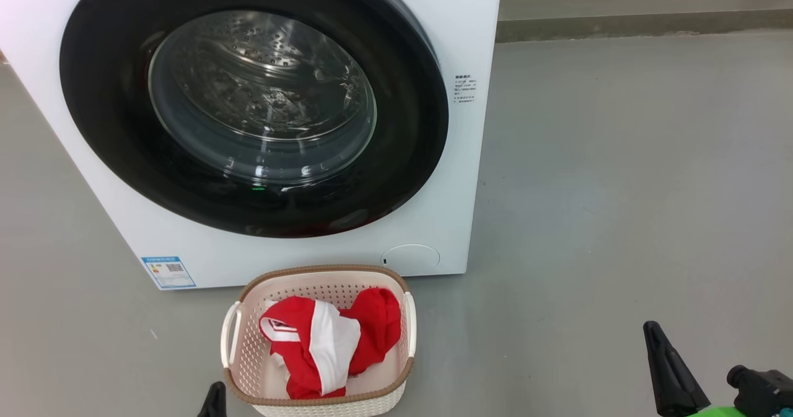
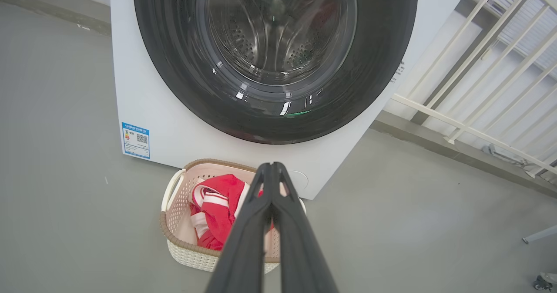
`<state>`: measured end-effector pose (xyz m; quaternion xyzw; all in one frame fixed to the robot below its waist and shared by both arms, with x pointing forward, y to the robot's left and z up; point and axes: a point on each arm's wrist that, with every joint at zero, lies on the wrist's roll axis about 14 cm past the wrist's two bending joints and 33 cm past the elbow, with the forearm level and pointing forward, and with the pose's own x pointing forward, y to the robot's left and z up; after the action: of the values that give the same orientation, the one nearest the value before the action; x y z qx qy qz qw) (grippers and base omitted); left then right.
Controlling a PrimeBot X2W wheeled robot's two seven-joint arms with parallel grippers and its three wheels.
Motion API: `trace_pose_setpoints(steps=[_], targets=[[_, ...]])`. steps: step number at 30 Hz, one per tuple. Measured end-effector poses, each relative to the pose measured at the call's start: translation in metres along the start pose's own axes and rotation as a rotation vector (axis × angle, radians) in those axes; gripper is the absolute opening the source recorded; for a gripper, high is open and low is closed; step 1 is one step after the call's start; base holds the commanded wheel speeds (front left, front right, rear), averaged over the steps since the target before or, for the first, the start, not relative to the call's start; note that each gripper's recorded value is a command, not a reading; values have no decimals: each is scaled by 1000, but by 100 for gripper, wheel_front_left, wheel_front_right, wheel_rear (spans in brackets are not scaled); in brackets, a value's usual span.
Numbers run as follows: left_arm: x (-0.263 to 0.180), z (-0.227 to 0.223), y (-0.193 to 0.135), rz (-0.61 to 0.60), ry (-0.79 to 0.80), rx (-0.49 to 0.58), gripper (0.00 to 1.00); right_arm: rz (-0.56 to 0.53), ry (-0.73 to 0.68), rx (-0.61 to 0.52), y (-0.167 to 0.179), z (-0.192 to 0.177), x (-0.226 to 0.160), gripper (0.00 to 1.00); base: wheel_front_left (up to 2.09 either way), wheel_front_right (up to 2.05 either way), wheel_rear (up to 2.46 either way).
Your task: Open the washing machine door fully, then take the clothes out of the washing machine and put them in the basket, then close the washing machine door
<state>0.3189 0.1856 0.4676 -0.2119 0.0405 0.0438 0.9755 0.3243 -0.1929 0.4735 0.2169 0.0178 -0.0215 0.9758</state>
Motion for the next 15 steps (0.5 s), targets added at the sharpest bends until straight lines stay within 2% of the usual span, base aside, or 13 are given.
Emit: trace_pose_setpoints(steps=[15], targets=[[10, -1, 3, 18, 29, -173, 0, -27, 11, 177, -3, 0, 7, 0, 0, 0, 0]])
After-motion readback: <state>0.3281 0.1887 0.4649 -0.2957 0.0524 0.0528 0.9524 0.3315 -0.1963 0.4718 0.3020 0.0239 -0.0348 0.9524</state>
